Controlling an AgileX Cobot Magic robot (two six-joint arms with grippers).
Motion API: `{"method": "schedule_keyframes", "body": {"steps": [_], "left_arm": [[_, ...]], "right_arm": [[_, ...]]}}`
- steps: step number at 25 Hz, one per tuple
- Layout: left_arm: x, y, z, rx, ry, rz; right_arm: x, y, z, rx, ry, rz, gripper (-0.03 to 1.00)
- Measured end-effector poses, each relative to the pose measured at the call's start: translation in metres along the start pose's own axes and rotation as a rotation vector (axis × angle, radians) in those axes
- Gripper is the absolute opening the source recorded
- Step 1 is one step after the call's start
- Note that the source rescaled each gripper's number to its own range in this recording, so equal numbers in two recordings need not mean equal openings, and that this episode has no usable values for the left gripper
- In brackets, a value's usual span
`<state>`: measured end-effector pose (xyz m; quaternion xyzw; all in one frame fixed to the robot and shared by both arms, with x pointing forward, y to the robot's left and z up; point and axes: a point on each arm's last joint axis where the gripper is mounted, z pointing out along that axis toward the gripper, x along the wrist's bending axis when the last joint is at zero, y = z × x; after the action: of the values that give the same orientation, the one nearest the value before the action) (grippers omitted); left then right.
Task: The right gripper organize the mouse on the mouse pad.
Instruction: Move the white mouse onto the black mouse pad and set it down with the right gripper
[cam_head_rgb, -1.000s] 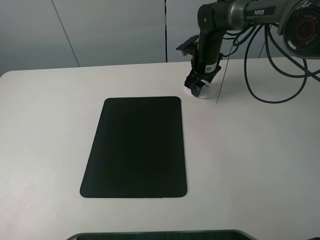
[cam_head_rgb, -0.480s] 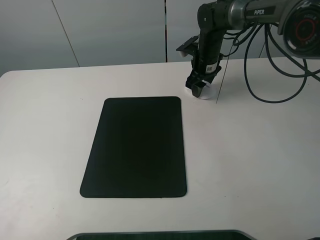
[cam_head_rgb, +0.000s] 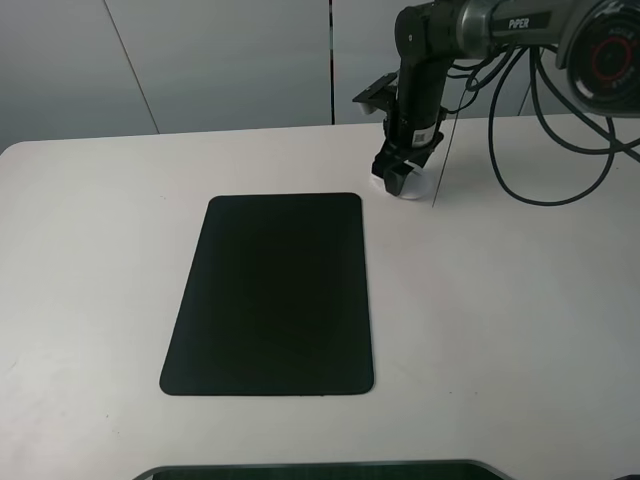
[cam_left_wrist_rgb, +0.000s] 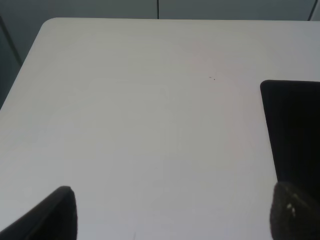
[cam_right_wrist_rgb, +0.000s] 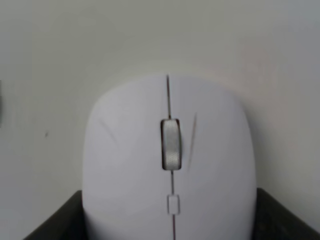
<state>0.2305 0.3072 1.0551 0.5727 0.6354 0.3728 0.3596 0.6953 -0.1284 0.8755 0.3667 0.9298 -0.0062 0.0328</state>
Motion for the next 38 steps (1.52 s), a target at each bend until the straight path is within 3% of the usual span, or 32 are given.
{"method": "schedule_keyframes", "body": {"steps": [6,18,38], "left_arm": [[0.0,0.0,0.0,0.0,0.0,0.0],[0.0,0.0,0.0,0.0,0.0,0.0],[0.0,0.0,0.0,0.0,0.0,0.0]], "right_arm": [[0.002,-0.005,-0.041,-0.014,0.013,0.043,0.03],[0.012,-0.005,-0.096,-0.124,0.031,0.301,0.03],[0.135,0.03,-0.108,-0.122,0.106,0.46,0.03]]}}
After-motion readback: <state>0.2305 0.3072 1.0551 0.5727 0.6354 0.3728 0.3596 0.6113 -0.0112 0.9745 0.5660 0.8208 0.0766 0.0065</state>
